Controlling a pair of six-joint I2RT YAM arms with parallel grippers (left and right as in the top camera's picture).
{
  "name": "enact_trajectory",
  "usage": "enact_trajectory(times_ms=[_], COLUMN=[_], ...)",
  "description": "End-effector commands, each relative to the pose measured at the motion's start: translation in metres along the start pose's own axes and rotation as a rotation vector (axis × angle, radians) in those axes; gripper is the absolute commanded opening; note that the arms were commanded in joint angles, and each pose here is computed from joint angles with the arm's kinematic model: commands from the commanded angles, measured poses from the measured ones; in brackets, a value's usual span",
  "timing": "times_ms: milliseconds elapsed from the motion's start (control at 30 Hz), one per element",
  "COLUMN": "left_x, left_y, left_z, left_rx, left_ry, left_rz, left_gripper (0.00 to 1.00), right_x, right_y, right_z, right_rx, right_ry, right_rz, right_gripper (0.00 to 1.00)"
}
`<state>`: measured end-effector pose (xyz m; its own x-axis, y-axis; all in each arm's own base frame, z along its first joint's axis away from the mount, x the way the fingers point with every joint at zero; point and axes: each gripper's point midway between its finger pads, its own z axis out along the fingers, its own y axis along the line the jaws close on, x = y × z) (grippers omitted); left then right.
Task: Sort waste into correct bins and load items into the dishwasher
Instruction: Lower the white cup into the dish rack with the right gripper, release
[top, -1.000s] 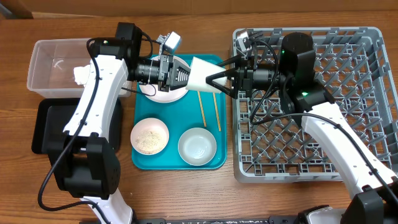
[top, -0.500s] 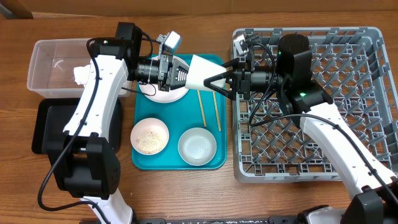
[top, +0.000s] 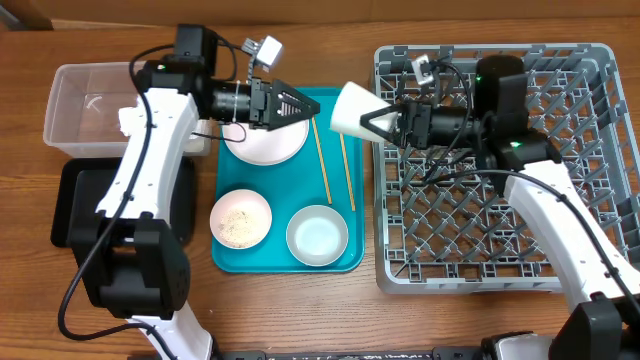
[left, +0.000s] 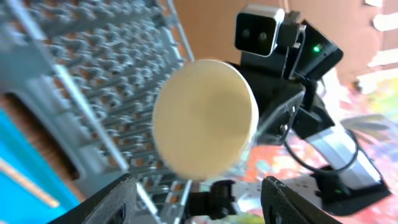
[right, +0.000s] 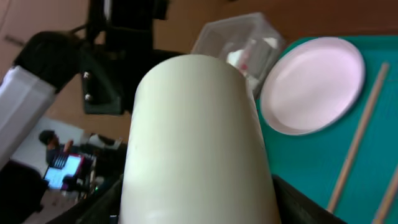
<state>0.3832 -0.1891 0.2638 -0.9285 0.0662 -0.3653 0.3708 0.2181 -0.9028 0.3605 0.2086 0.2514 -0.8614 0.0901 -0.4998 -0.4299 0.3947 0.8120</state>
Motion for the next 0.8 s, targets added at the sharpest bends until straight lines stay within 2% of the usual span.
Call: enact_trajectory(times_ms=[0,167,400,567,767], left_x=[-0.010,-0.016,-0.032,-0.038,-0.032], left_y=[0.039,0.073,0.078,0.076,0.080], left_z=[-0.019,-0.035,-0.058,-0.081,-0.084], left_rx=[-0.246,-0.470,-0.663,-0.834,-0.905], left_ry=[-0.035,-0.052,-0.079,-0.083,-0.050], left_rz=[0.020,0.022,0.067,0.073,0.069], left_gripper=[0.67,0.66,0.64,0.65,0.65], right_x=[-0.006,0.030,0.105,0.152,0.185], right_y=[-0.013,-0.023,-0.026,-0.021,-0.028], right_z=[-0.018,-0.061,-0.111,-0.107,-0.107], right_rx=[0.204,0.487,0.781,0.953,1.129], right_ry=[-0.080,-0.086,-0.005,0.105,0.189], right_rz=[0.027,0.160,0.374,0.438,0.500], right_gripper=[0.59,0.59,0.59,0.60,0.60])
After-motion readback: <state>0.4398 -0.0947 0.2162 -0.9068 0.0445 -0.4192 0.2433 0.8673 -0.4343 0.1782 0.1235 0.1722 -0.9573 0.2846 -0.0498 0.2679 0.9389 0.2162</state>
